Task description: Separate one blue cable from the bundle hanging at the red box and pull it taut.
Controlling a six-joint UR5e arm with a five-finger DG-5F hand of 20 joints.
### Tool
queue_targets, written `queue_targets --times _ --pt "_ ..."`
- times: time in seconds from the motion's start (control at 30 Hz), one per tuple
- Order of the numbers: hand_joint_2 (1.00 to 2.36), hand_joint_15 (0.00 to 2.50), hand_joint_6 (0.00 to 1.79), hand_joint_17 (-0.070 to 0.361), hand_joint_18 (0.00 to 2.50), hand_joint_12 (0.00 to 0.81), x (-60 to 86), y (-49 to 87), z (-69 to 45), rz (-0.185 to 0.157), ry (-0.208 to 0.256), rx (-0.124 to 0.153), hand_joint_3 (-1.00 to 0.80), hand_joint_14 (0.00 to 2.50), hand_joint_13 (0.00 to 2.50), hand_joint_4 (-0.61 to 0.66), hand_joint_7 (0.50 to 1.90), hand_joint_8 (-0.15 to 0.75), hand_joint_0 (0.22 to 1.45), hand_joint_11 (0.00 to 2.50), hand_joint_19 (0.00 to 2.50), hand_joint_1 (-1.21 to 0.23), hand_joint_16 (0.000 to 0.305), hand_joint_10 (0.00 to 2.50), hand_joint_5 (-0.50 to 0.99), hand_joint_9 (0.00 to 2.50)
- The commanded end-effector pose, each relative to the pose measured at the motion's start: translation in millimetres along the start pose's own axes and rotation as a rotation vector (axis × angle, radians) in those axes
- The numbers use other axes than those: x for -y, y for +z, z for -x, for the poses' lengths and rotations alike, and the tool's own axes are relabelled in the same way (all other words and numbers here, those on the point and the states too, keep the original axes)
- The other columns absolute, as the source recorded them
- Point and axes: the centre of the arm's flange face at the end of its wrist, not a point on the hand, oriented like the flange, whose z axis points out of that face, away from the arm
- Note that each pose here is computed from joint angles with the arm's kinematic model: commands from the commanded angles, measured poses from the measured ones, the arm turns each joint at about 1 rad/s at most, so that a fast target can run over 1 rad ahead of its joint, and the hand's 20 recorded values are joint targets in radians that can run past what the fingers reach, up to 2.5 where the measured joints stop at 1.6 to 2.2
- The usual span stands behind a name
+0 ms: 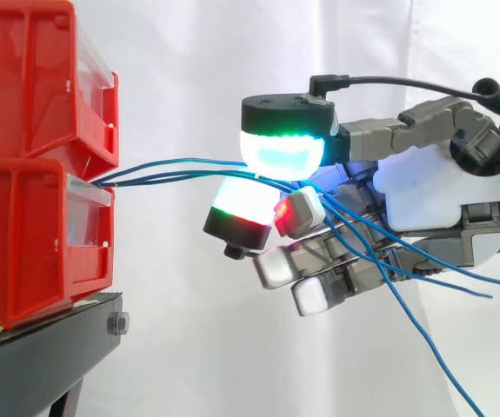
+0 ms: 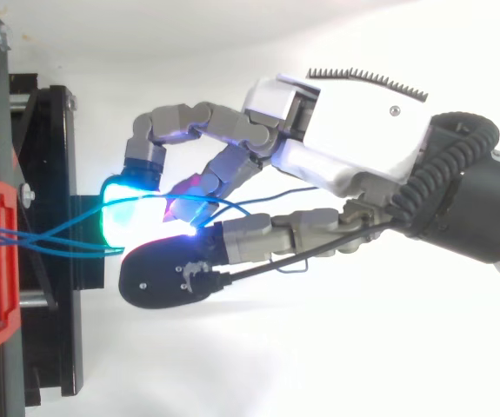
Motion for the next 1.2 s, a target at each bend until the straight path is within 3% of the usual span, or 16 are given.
queue_targets --times 0.0,0.13,0.23,0.27,0.37,0.47,0.53,0.6,0.67,0.73,0.87,0.97,1.0,1.17 --pt "1.00 0.58 0.50 0.114 0.65 0.400 1.1 -0.4 0.1 -0.006 -0.003 0.000 -0.45 0.02 0.70 0.16 1.49 0.298 0.87 1.09 0.57 -0.91 0.050 0.03 -0.08 1.08" --pt "1.00 0.52 0.56 0.117 0.69 0.410 0.2 -0.9 0.1 -0.007 0.004 -0.003 -0.50 0.02 0.67 0.18 1.38 0.297 0.77 1.08 0.46 -0.95 0.052 0.03 -0.11 1.01" --pt "1.00 0.53 0.59 0.121 0.67 0.418 -1.2 -0.4 0.2 -0.005 0.008 0.000 -0.50 0.02 0.66 0.20 1.35 0.309 0.60 1.09 0.51 -0.91 0.054 0.03 -0.12 1.01" --pt "1.00 0.54 0.60 0.126 0.69 0.429 -1.2 -0.4 0.2 -0.005 0.010 0.000 -0.50 0.02 0.67 0.22 1.31 0.328 0.53 1.09 0.51 -0.86 0.056 0.02 -0.12 1.05" --pt "1.00 0.55 0.59 0.133 0.71 0.447 -1.9 0.1 0.9 -0.003 0.011 -0.002 -0.50 0.02 0.71 0.24 1.32 0.347 0.49 1.10 0.55 -0.69 0.059 0.02 -0.10 1.09" --pt "1.00 0.56 0.55 0.127 0.75 0.430 -1.9 -0.2 0.0 -0.003 0.011 -0.002 -0.50 0.02 0.76 0.21 1.38 0.336 0.54 1.06 0.60 -0.48 0.056 0.02 -0.09 1.15" --pt "1.00 0.57 0.53 0.123 0.77 0.418 -2.2 0.1 0.0 -0.001 0.012 0.000 -0.50 0.02 0.77 0.19 1.41 0.329 0.58 1.06 0.62 -0.43 0.055 0.03 -0.08 1.17" --pt "1.01 0.58 0.50 0.120 0.76 0.415 -2.6 0.0 0.0 -0.002 0.011 0.000 -0.43 0.02 0.79 0.18 1.44 0.320 0.65 1.04 0.64 -0.45 0.053 0.03 -0.08 1.17" --pt "1.02 0.57 0.50 0.120 0.76 0.419 -3.3 0.6 0.8 -0.001 0.012 0.000 -0.22 0.02 0.80 0.17 1.24 0.313 0.67 0.99 0.64 -0.53 0.053 0.02 -0.10 1.16" --pt "1.02 0.58 0.50 0.120 0.77 0.420 -2.6 0.0 0.0 -0.002 0.011 0.000 -0.20 0.02 0.81 0.19 1.20 0.316 0.68 1.01 0.65 -0.55 0.053 0.03 -0.11 1.16" --pt "1.01 0.61 0.50 0.120 0.79 0.422 -3.9 0.8 -0.4 0.005 0.014 0.000 -0.35 0.02 0.84 0.22 1.17 0.324 0.64 1.01 0.65 -0.57 0.053 0.03 -0.12 1.14" --pt "1.00 0.64 0.50 0.122 0.84 0.428 -2.0 1.1 1.1 0.002 0.012 0.006 -0.50 0.02 0.89 0.24 1.17 0.329 0.58 1.02 0.66 -0.51 0.054 0.02 -0.13 1.13" --pt "1.00 0.69 0.50 0.120 0.87 0.437 -1.3 1.8 5.8 -0.004 0.006 0.012 -0.50 0.02 0.97 0.25 1.17 0.335 0.59 1.03 0.66 -0.48 0.053 0.03 -0.13 1.14" --pt "1.00 0.71 0.50 0.117 0.90 0.429 -1.4 1.9 5.7 -0.003 -0.005 0.012 -0.50 0.02 1.00 0.24 1.20 0.333 0.62 1.04 0.67 -0.46 0.052 0.03 -0.11 1.18"
